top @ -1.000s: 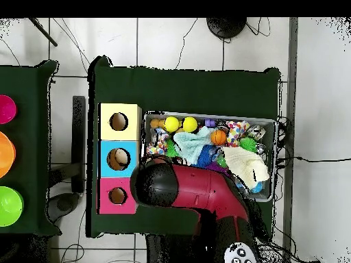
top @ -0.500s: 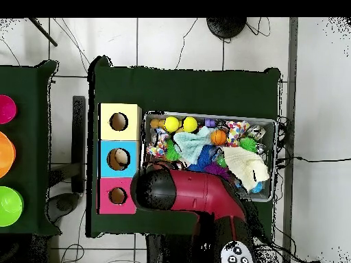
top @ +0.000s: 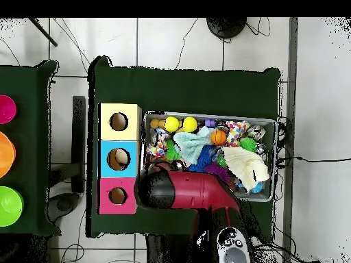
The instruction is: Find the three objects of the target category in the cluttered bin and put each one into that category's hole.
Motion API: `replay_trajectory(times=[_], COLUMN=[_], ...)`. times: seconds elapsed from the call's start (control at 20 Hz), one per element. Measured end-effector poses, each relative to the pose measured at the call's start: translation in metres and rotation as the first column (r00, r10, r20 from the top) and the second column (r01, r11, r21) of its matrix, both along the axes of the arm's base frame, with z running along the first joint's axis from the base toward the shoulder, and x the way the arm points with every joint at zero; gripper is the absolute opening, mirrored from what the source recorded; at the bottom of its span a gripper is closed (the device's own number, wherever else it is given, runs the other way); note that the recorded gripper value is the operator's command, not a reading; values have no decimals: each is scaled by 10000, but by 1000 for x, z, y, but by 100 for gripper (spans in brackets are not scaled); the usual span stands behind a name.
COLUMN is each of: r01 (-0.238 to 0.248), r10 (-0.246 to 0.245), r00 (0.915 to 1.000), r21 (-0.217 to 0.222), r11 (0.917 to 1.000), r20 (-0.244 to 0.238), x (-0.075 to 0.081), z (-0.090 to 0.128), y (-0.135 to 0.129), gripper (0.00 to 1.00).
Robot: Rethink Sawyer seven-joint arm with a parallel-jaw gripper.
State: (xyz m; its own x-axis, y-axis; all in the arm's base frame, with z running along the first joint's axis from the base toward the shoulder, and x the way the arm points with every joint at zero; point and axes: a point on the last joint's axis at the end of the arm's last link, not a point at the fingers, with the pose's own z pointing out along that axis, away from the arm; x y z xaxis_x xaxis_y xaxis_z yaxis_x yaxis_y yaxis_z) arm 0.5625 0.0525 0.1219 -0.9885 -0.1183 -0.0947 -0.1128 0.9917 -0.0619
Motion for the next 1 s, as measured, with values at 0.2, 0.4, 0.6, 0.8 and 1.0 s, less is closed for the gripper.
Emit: replay_trajectory(times=[0.2,0.4,0.6,0.8,1.0], r01=[25,25,28,-57,-231], r10=[-25,-24,-23,65,238], r00=[10000,10000,9997,9992,9988], r21=[83,129,193,203,174], r11=[10000,9999,9998,9998,9996], r20=[11,-92,-253,-392,-432], x=[-4,-8,-14,-23,-31], z=[-27,-39,-55,-74,-88], y=[-2,-1,0,-5,-9], gripper=[100,100,100,100,100])
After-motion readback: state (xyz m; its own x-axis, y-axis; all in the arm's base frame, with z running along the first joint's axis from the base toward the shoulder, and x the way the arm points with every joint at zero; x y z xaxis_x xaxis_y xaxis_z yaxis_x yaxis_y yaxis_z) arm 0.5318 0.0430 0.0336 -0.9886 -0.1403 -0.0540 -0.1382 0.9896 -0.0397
